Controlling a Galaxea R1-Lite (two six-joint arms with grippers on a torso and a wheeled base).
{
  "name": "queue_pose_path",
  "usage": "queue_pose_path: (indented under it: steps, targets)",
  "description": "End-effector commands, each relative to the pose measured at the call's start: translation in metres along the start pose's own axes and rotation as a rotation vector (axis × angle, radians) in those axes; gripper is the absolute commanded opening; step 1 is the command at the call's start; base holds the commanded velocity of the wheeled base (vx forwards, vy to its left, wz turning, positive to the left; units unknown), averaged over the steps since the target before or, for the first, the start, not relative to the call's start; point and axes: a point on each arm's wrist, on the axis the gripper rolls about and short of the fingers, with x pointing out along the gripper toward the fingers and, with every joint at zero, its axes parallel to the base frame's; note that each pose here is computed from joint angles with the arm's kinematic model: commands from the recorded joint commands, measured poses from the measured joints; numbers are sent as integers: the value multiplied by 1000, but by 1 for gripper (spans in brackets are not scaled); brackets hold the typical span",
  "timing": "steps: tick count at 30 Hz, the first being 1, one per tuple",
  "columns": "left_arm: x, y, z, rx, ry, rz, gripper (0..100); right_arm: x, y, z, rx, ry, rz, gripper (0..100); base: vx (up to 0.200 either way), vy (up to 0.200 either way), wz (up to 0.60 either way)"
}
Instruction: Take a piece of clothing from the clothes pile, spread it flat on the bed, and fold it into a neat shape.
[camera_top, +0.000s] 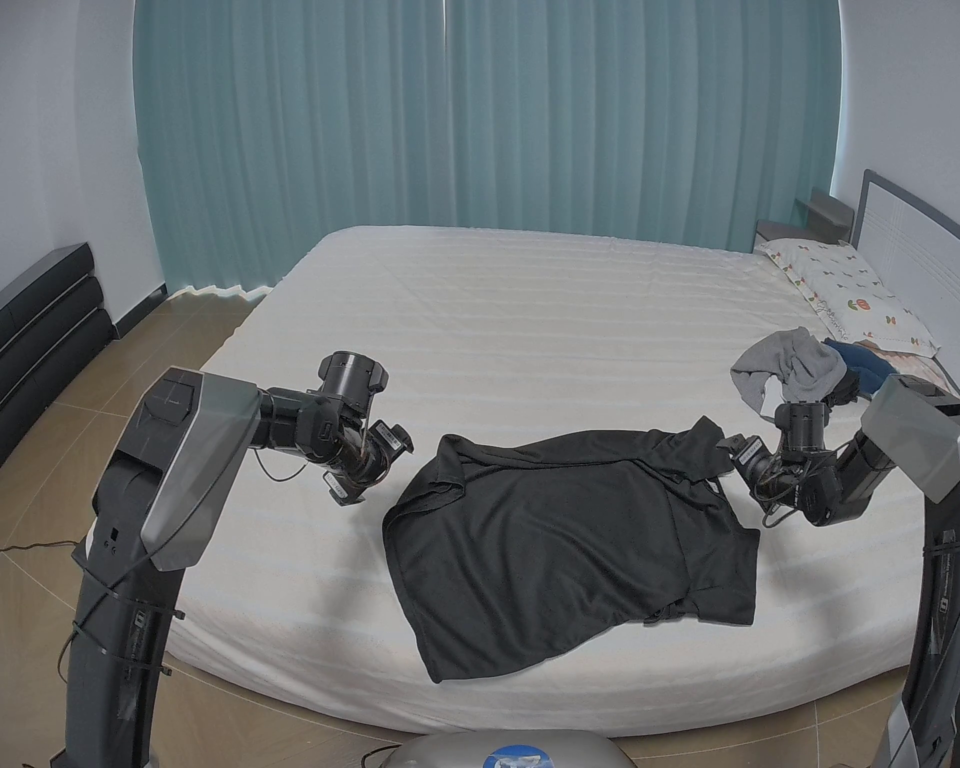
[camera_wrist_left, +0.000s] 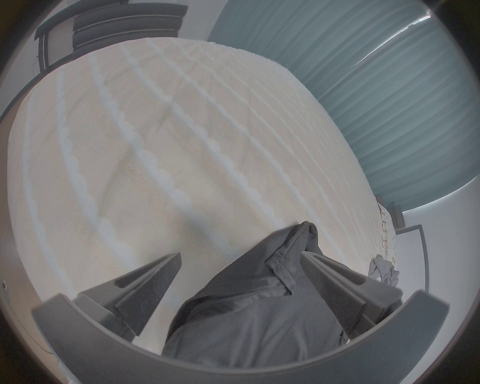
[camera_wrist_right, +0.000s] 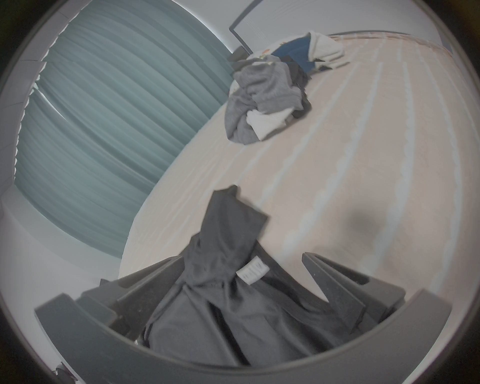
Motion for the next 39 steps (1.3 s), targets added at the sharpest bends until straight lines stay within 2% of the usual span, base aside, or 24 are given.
queue_pose_path:
  steps: [1,7,8,14,19,20,23,34,39]
  targets:
    - [-53,-2,-2,3,38,-64,100,-39,-15,5,28,59,-15,100,0,0,0]
    - [-69,22,-26,22,74,-93,100,-57,-34,8,70,144,-5,100,0,0,0]
    - [-72,31,-35,22,81,-106,100,-61,-41,5,84,182,-1,100,0,0,0]
    - [-70,48,-58,11,112,-91,100,-65,-52,0,109,234,-9,100,0,0,0]
    - [-70,45,-69,-44,148,-120,100,-67,-53,-3,109,247,-14,100,0,0,0]
    - [-69,44,-72,-55,179,-143,100,-68,-54,-5,110,253,-16,100,0,-200,0]
    - [-66,42,-74,-68,196,-165,100,-68,-56,-6,110,254,-15,100,0,-200,0]
    - [-64,44,-74,-77,191,-182,100,-73,-55,-18,89,247,24,100,0,-200,0]
    - [-66,43,-73,-78,177,-183,100,-74,-57,-19,90,247,22,100,0,0,0]
